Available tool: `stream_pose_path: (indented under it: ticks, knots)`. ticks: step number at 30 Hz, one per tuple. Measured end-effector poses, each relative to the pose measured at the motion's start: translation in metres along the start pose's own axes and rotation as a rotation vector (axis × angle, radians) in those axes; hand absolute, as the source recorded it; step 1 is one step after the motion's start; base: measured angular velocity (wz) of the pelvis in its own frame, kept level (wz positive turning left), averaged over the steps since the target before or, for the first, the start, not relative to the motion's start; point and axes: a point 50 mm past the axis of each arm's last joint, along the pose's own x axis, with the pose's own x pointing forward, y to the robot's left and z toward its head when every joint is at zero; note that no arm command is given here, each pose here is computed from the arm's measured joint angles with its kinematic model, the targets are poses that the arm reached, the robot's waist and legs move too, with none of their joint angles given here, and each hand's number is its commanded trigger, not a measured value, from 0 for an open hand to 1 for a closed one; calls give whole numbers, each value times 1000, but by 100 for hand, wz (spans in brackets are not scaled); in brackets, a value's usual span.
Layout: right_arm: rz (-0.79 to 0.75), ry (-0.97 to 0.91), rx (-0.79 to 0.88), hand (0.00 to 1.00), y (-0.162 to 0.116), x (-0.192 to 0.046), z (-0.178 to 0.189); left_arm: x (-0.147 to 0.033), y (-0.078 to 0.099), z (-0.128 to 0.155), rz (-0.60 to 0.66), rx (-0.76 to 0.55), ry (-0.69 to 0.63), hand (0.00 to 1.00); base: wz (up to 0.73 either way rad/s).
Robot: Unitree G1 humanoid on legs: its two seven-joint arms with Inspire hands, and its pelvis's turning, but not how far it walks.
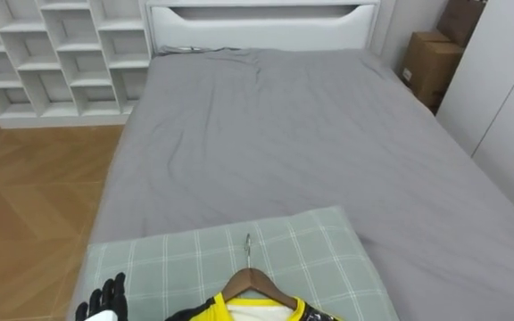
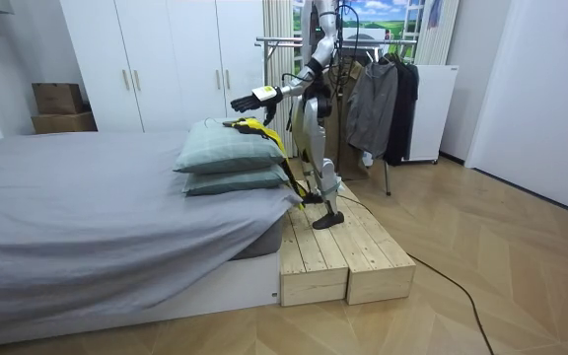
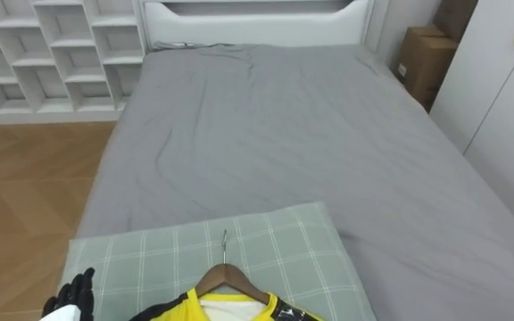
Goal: Hang clothes
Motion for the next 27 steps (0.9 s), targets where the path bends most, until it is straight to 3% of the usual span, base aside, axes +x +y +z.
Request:
stream_pose_path:
  ticks: [19, 27]
  knots:
    - [-23, 27, -2, 0, -5, -2, -11, 7, 1, 4, -36, 24, -6, 0, -3]
    - [-34, 80, -160, 0, -7, -3, -20, 11, 0, 6, -64, 31, -6, 0, 0]
